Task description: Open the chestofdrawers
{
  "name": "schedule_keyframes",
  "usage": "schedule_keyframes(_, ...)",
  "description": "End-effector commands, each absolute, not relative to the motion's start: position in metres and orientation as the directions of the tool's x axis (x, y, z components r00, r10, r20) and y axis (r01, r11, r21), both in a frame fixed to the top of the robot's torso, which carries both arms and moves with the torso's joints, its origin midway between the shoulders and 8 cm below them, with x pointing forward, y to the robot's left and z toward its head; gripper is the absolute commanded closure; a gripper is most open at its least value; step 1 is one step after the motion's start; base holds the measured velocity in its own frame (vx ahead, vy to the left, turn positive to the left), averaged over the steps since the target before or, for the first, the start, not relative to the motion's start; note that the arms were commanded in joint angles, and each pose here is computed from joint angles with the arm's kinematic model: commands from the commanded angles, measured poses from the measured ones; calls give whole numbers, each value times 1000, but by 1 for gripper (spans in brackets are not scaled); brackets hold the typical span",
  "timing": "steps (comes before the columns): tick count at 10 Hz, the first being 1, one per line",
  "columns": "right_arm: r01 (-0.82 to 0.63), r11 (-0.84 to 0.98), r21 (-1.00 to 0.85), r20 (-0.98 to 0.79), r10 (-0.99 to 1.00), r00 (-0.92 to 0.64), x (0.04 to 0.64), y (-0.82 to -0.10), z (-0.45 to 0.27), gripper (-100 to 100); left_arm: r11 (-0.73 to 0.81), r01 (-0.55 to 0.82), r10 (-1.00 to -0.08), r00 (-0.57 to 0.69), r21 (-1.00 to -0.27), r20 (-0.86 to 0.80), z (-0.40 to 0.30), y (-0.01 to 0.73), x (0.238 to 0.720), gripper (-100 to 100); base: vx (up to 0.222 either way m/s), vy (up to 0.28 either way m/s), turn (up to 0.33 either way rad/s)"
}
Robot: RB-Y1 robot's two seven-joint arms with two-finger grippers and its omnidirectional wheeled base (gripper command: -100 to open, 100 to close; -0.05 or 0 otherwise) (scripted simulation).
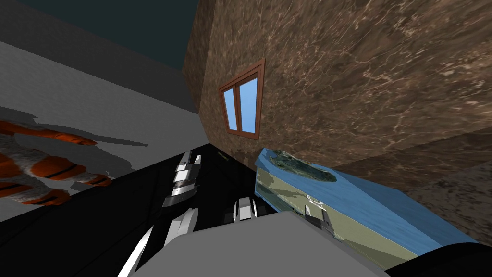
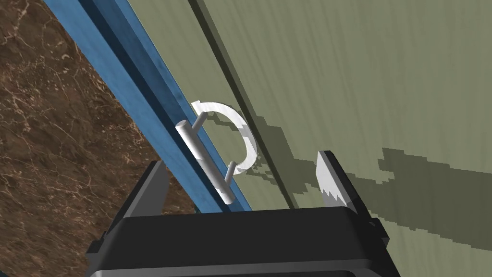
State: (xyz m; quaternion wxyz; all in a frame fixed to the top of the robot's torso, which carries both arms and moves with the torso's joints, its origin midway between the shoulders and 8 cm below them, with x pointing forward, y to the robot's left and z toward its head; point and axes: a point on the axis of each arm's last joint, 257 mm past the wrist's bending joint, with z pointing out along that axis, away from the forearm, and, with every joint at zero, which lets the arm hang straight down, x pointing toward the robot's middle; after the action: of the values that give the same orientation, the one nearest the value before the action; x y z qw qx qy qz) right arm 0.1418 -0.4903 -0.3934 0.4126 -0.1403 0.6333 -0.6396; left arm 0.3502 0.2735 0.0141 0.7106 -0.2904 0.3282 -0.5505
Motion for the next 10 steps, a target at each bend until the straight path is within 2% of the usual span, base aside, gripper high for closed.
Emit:
schedule_keyframes(1,348,125,-929,-324,-728,-604,143,-488,-390,-100,225,592,-973,178,-774,-147,14,274,350,0,10,-8,5)
schedule_keyframes(6,350,120,-929,-321,-729,-604,137,-517,-380,-100,225,592,-973,178,-774,-147,14,274,350,0,51,23,4)
schedule_keyframes(7,350,122,-929,-323,-730,-603,140,-502,-385,100,225,592,-973,178,-774,-147,14,274,350,0,-51,-18,-6)
schedule_keyframes(10,362,104,-927,-316,-734,-600,142,-500,-381,100,225,592,-973,178,-774,-147,14,274,350,0,-57,-27,0)
